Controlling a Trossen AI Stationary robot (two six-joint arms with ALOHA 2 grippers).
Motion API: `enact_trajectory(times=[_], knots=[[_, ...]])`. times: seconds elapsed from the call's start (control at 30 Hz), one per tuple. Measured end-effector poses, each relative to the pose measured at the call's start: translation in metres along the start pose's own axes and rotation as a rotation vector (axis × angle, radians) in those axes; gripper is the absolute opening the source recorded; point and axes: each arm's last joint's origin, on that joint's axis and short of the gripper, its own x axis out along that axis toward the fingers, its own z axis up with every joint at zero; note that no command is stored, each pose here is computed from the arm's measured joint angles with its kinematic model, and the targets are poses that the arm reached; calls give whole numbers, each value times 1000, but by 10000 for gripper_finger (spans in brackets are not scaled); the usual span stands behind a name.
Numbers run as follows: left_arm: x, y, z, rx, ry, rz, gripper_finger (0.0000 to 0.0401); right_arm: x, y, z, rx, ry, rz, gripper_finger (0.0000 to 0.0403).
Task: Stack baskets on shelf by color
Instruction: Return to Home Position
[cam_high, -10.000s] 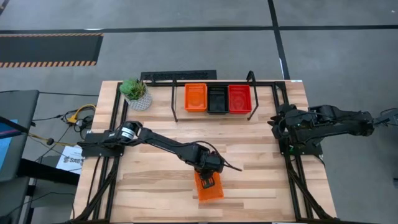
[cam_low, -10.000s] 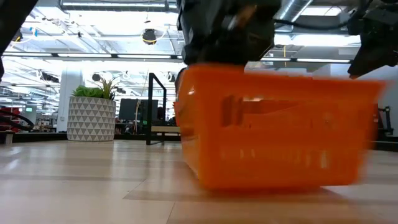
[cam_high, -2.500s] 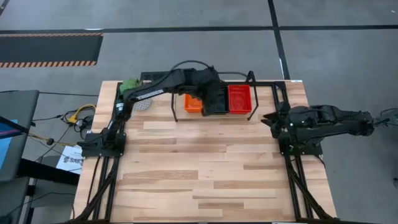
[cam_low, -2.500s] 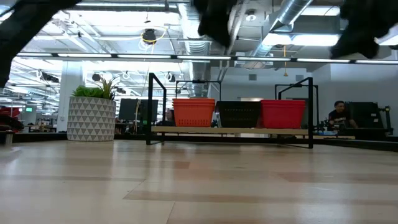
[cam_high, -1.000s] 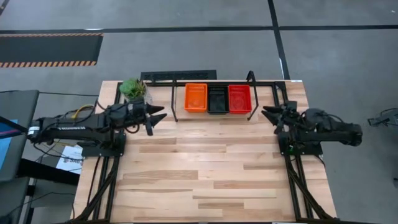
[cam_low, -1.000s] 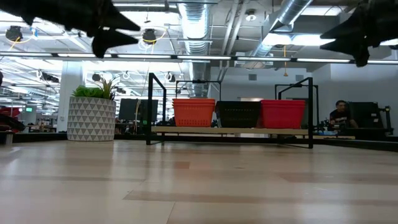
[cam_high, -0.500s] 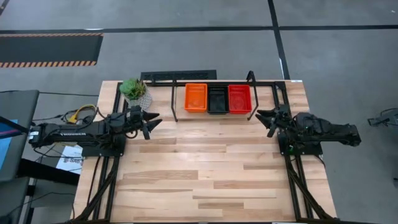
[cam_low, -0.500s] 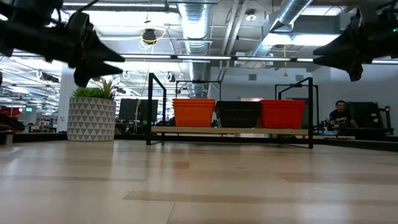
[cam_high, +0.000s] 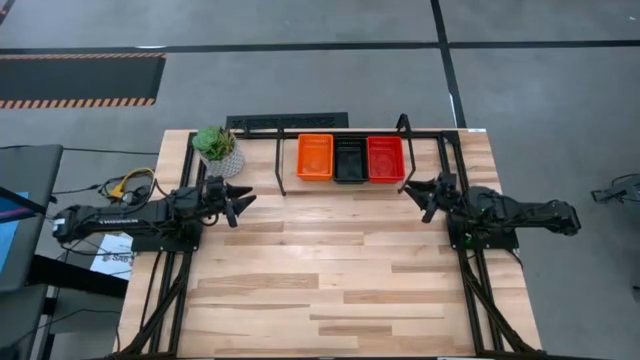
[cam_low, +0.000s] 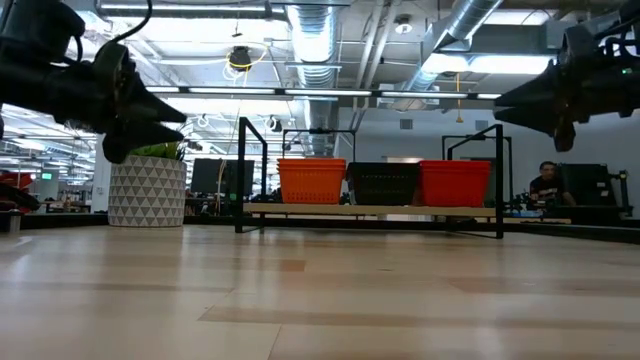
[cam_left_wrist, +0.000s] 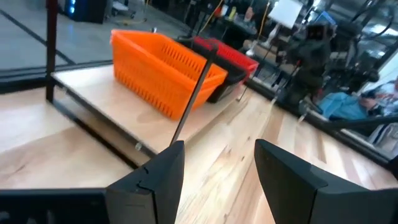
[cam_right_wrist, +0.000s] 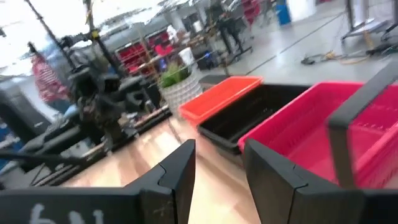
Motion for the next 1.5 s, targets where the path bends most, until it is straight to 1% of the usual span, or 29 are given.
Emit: enact_trajectory(times=[0.13, 0.33, 0.6, 0.77, 0.83, 1.0, 1.17, 1.23, 1.27, 1.33, 1.37, 1.4, 1.5], knots=[[-2, 1, -1, -4, 9, 6, 183, 1, -2, 1, 3, -43, -25, 159], [-4, 1, 0, 27, -7, -9, 183, 2, -5, 2, -16, -55, -59, 159], [-4, 1, 0, 30, -10, 4, 183, 3, -7, 2, -27, -58, -76, 159], [-4, 1, 0, -2, -11, 5, 183, 3, -6, 1, -44, -44, -59, 159], [-4, 1, 0, -32, -6, -5, 183, 4, -6, 0, -62, -30, -60, 159], [-4, 1, 0, -131, -2, -11, 183, 4, -5, -1, -49, -16, -48, 159], [-4, 1, 0, -103, -1, -11, 183, 4, -5, -2, -74, -1, -23, 159], [-4, 1, 0, -87, -1, -11, 183, 4, -2, -1, 7, -1, 41, 159], [-4, 1, 0, -80, -1, -11, 183, 4, 0, -1, -11, 0, 102, 159], [-4, 1, 0, -73, -1, -11, 183, 3, 7, 3, -135, -7, 287, 159], [-4, 1, 0, -74, -1, -11, 183, 2, 10, 5, -167, -17, 349, 159], [-4, 1, 0, -76, -1, -11, 183, 2, 10, 6, -173, -19, 363, 159], [-3, 1, -1, -76, 1, -10, 183, 4, 3, -5, -143, 63, 270, 159]])
